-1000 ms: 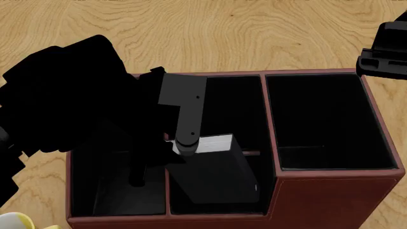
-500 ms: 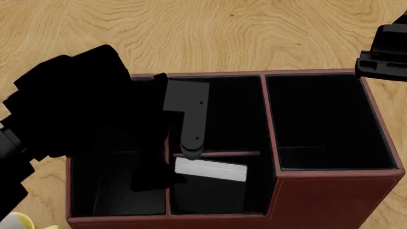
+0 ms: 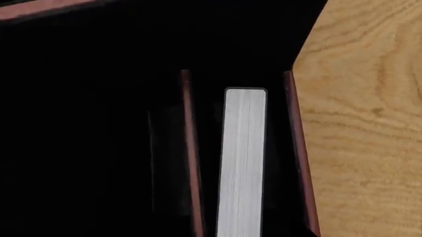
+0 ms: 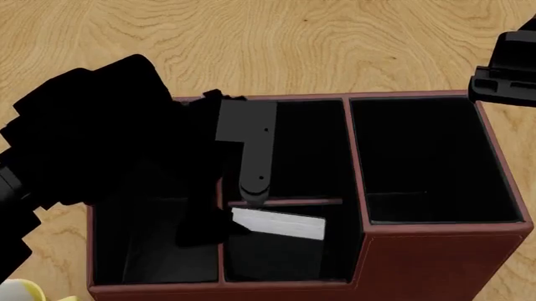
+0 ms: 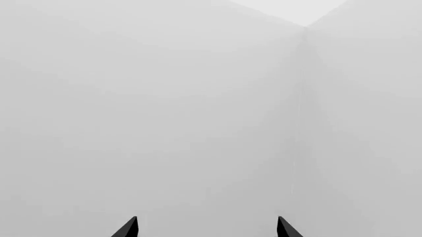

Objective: Pick up the book and place it in the back compartment of the caddy.

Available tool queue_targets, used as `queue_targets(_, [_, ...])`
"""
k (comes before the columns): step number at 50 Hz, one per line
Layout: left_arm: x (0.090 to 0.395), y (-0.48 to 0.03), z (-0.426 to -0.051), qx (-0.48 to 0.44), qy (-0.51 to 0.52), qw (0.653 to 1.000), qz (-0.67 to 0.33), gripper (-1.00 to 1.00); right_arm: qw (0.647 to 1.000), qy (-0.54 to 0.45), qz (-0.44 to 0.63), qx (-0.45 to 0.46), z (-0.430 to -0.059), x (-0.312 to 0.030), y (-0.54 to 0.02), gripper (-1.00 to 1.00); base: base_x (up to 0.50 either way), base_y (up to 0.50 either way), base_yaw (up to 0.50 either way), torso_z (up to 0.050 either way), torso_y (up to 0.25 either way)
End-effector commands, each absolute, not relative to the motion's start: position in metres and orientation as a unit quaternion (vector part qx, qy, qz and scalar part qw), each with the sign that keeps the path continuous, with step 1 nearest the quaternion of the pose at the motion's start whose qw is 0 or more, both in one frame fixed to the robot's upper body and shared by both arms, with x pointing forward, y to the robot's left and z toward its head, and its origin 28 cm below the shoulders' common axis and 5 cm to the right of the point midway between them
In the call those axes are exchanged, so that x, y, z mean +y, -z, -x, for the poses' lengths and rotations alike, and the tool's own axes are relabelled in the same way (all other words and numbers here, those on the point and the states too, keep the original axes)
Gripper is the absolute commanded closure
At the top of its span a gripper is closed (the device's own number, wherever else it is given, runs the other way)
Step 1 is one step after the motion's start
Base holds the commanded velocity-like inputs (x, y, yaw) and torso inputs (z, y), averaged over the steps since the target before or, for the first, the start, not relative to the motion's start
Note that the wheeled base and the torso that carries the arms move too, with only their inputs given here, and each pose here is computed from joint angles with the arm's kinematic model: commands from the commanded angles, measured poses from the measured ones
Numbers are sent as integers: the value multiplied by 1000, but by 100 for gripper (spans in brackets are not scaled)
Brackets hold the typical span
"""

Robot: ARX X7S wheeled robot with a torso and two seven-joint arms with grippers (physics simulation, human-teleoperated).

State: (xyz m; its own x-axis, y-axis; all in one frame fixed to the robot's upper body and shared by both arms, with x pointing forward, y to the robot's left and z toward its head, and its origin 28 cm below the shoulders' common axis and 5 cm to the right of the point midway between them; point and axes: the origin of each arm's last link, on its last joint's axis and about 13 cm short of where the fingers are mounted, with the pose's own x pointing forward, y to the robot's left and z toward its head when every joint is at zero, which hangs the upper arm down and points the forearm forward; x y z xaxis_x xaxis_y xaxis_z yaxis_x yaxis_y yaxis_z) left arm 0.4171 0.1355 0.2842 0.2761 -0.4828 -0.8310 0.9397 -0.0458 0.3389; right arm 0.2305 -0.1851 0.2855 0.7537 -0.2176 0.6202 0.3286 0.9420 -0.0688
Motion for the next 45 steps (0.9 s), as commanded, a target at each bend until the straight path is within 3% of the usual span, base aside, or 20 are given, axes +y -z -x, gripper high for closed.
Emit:
queue_targets(1, [136,-296,-412,231,552,652,-467,-100,932,146,86,-320,-230,-185,-286,-100,0,0,0,0,0])
queue_targets(17, [141,-321,-401,206,546,666,-465,-100,931,146,83,-323,-228,-185,-288,-100,0,0,0,0,0])
queue_targets(45, [174,-360,-371,129,522,728,-426,-100,931,140,81,-326,-226,-182,-289,-100,0,0,0,0,0])
